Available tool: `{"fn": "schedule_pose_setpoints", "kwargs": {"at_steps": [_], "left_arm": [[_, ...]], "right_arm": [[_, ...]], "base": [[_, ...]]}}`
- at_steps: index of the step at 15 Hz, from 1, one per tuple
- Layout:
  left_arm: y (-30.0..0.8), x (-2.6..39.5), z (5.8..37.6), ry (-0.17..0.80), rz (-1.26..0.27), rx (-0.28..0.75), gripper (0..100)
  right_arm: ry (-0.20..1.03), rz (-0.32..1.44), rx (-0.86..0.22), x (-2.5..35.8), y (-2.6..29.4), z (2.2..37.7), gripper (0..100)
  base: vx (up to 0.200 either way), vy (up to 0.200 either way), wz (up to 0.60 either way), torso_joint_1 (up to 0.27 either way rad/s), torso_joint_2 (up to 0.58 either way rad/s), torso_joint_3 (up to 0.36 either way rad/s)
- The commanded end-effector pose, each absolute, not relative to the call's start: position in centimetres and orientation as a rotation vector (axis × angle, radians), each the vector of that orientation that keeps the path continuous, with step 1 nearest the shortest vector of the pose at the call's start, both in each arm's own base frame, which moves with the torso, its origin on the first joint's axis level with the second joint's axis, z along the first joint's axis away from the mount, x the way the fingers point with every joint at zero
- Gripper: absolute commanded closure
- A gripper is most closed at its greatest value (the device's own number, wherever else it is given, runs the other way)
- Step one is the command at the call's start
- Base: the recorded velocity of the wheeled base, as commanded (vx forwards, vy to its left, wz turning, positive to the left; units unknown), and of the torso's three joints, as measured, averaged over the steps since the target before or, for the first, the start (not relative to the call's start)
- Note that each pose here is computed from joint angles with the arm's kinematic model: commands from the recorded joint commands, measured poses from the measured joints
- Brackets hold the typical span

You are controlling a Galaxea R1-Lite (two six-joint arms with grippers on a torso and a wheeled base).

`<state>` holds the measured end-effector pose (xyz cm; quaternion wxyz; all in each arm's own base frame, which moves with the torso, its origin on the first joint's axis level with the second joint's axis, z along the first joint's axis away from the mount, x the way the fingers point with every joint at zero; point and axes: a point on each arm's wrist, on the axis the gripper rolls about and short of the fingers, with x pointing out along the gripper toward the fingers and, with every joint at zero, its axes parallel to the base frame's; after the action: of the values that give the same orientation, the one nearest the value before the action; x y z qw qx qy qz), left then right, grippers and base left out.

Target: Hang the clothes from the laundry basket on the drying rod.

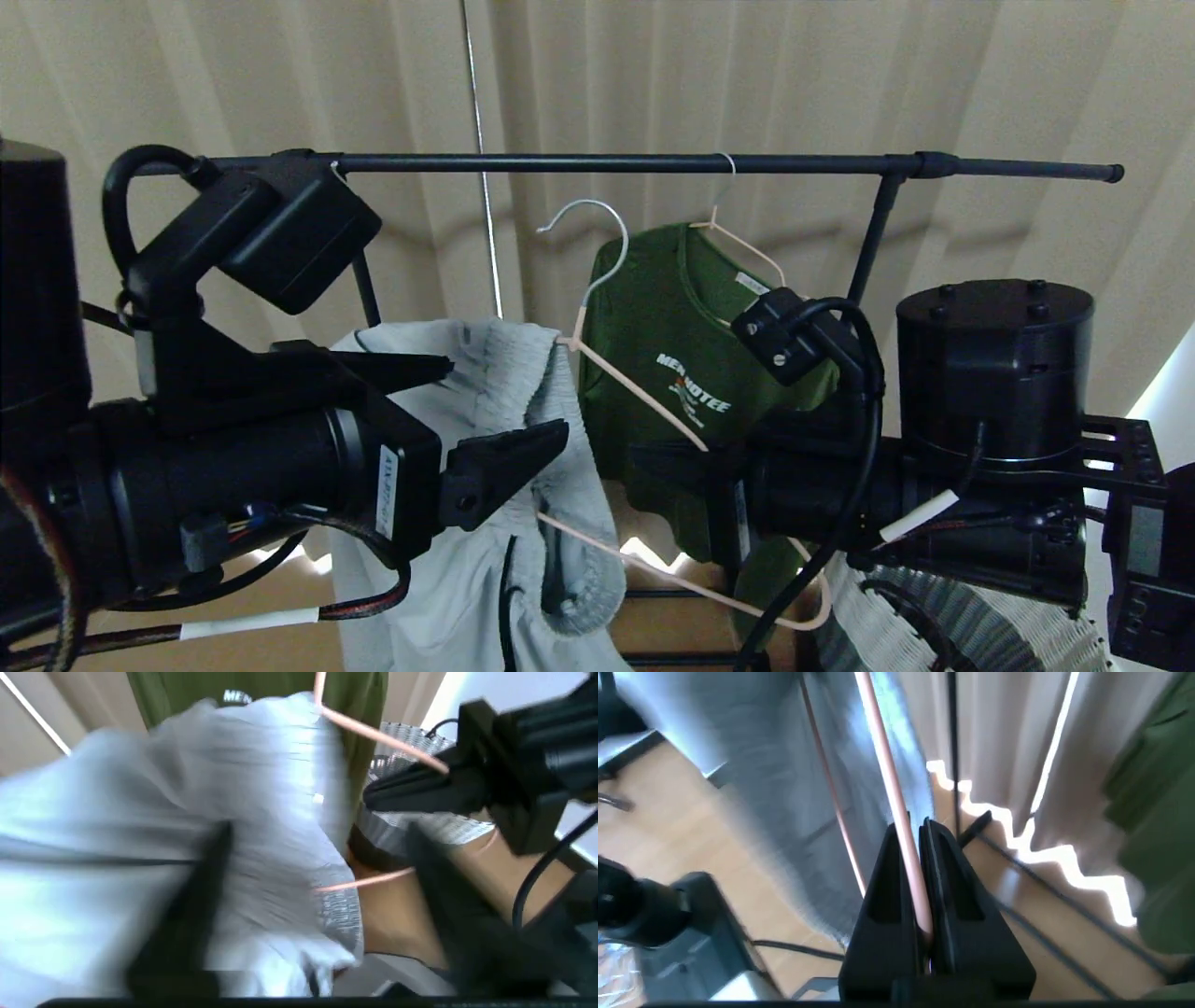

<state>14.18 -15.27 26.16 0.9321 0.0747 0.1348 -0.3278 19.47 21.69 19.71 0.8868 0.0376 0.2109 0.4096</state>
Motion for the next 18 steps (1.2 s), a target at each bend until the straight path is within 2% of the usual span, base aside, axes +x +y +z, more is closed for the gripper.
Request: {"fn": "schedule_pose_setpoints", "kwargs": {"at_steps": [1,5,8,10,12,14,16,18], "left_arm": [[-14.6,14.0,24.9,0.238,-0.665,0.191,0],[-13.7,14.7,24.2,0.129,-0.622,0.264,0],[-13.0,14.3,25.6,0.003,-0.617,0.334,0],[-12.5,14.6,25.8,-0.032,-0.617,0.413,0],[-12.5,14.8,25.9,-0.122,-0.727,0.466,0],[-12.7,15.9,25.7,-0.207,-0.751,0.519,0],[-12.8,17.5,24.7,-0.224,-0.713,0.610,0],[-13.0,18.0,24.2,-0.213,-0.712,0.650,0]], "right_arm": [[0.410,0.841,0.083,19.1,20.6,20.4,100],[0.384,0.796,0.088,19.4,18.9,20.9,100],[0.324,0.742,-0.023,19.4,15.8,20.9,100],[0.295,0.741,-0.033,18.8,15.0,21.5,100],[0.310,0.741,-0.037,18.3,14.7,21.6,100],[0.317,0.759,-0.038,18.0,14.6,21.4,100],[0.305,0.808,-0.045,17.7,14.5,21.7,100],[0.285,0.840,-0.057,17.5,14.5,21.9,100]], "base": [[0.000,0.000,0.00,0.000,0.00,0.000],[0.000,0.000,0.00,0.000,0.00,0.000],[0.000,0.000,0.00,0.000,0.00,0.000],[0.000,0.000,0.00,0.000,0.00,0.000],[0.000,0.000,0.00,0.000,0.00,0.000],[0.000,0.000,0.00,0.000,0.00,0.000],[0.000,0.000,0.00,0.000,0.00,0.000],[0.000,0.000,0.00,0.000,0.00,0.000]]}}
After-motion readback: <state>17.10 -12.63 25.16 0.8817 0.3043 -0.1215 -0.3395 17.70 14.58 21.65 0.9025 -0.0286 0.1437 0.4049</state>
